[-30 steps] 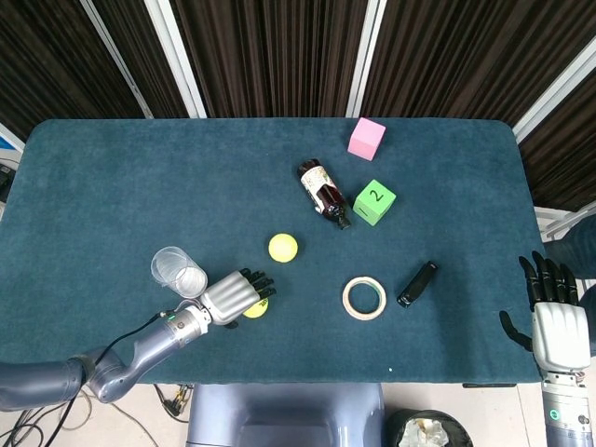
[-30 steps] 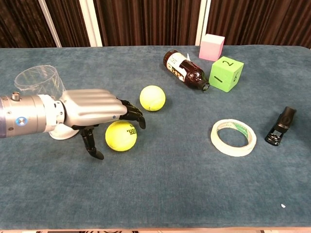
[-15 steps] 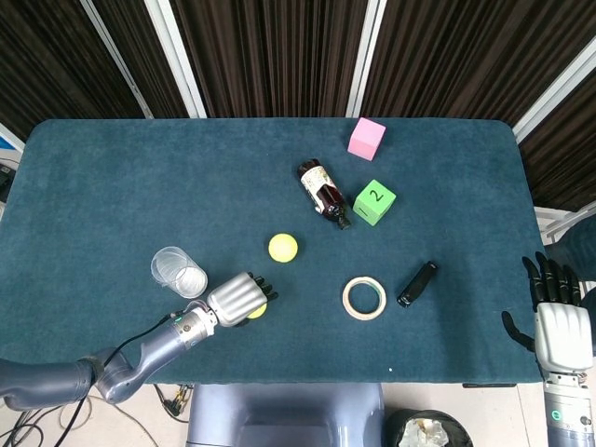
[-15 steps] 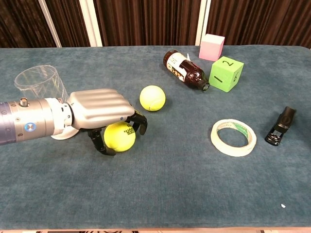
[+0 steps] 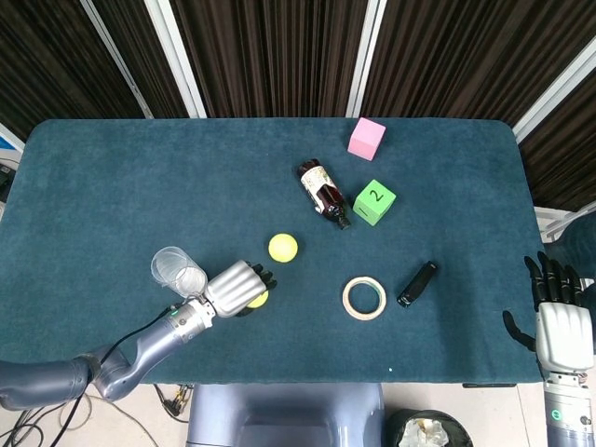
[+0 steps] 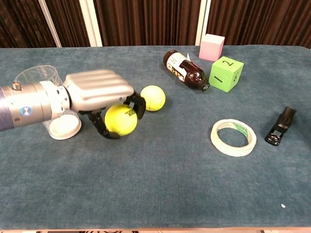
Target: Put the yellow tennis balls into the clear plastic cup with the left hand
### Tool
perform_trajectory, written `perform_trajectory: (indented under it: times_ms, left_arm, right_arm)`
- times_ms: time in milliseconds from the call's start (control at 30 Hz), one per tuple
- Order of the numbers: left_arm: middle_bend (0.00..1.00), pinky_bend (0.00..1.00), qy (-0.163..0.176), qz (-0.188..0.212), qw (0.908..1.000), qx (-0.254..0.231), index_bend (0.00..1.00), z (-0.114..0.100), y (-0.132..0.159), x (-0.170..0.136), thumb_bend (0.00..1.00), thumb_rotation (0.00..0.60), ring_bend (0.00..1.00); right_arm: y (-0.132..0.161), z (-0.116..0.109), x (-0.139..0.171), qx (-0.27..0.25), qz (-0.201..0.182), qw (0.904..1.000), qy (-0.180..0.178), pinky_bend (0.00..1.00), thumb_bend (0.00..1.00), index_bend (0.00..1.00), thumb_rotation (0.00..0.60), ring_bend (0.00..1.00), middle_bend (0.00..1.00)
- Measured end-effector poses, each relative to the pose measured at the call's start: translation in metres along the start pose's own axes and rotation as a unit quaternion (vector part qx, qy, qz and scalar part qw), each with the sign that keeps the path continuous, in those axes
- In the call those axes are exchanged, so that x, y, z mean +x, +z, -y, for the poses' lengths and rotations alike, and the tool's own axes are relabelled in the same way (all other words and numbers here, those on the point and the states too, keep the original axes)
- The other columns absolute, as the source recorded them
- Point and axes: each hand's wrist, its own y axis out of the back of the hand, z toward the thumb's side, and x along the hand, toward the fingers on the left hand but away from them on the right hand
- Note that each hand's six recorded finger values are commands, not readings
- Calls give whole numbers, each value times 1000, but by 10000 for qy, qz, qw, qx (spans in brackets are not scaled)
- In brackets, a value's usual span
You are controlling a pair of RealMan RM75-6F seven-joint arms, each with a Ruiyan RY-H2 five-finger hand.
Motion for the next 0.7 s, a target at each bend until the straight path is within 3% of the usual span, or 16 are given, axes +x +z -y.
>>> perform_trajectory:
  times_ms: [467, 700]
  left_arm:
    - [460, 623, 941, -330, 9950, -70, 401, -95, -33, -25, 240, 600, 438]
    - [459, 617, 1077, -672, 9919, 64, 393, -122, -67, -56, 231, 600, 438]
  right_arm:
    - [2, 5, 1, 62, -10, 10000, 44, 0, 352, 81, 600, 0, 0]
    - [4, 8, 1, 98, -17, 9999, 84, 0, 351, 81, 600, 0, 0]
